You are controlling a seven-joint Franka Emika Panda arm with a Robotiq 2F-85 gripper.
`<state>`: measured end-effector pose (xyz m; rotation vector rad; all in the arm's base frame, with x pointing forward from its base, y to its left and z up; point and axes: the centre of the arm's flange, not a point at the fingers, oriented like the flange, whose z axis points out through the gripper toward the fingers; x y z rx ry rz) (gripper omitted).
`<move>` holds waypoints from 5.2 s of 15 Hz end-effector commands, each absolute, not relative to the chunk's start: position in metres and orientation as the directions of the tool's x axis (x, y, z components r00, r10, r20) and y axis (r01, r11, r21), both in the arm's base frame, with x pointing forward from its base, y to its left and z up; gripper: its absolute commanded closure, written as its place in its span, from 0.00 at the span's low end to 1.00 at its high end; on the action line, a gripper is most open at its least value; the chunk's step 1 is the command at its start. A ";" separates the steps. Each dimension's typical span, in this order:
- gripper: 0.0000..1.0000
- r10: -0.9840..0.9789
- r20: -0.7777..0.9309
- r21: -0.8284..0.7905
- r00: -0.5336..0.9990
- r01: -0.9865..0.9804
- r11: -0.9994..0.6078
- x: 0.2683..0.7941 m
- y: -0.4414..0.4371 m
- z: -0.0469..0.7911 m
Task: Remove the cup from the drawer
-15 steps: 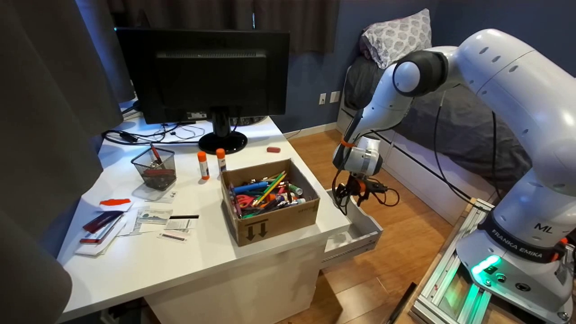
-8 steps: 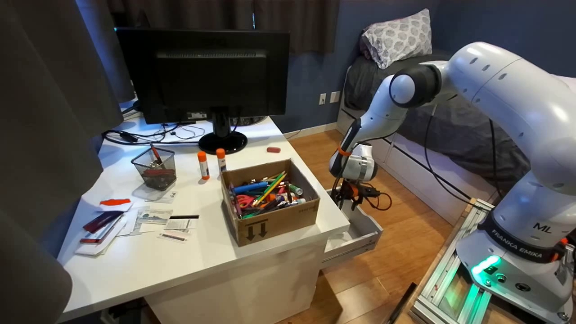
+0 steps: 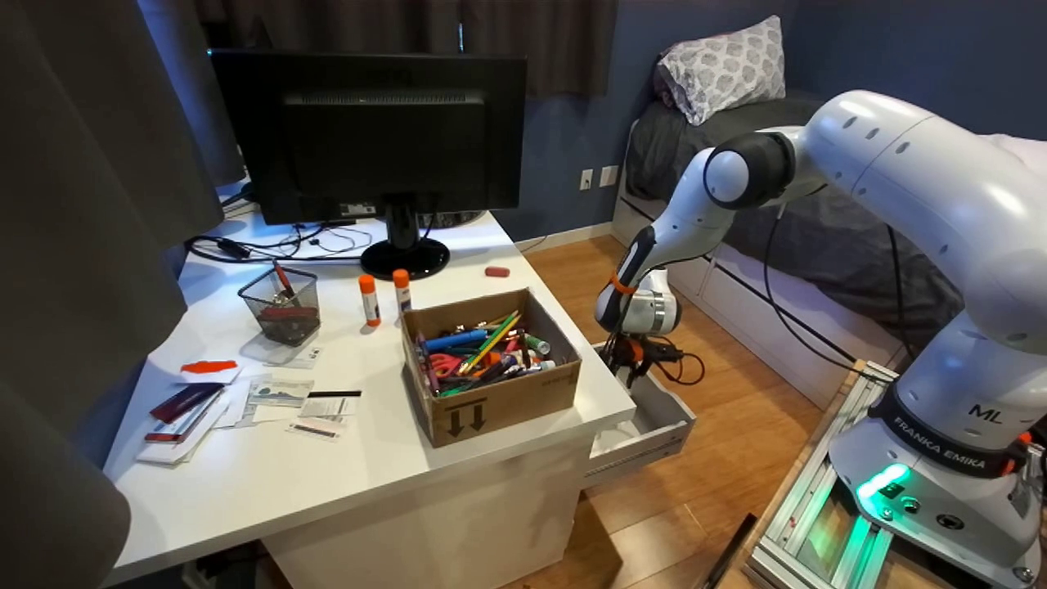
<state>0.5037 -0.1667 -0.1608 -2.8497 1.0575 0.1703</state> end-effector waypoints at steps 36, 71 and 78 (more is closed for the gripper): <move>0.94 -0.600 -0.213 -0.421 0.772 -0.626 -0.656 0.454 -0.221 0.263; 0.98 -0.825 -0.136 -0.234 0.549 -0.827 -0.512 0.706 -0.103 0.270; 0.98 -0.824 -0.124 -0.247 0.553 -0.821 -0.514 0.719 -0.093 0.259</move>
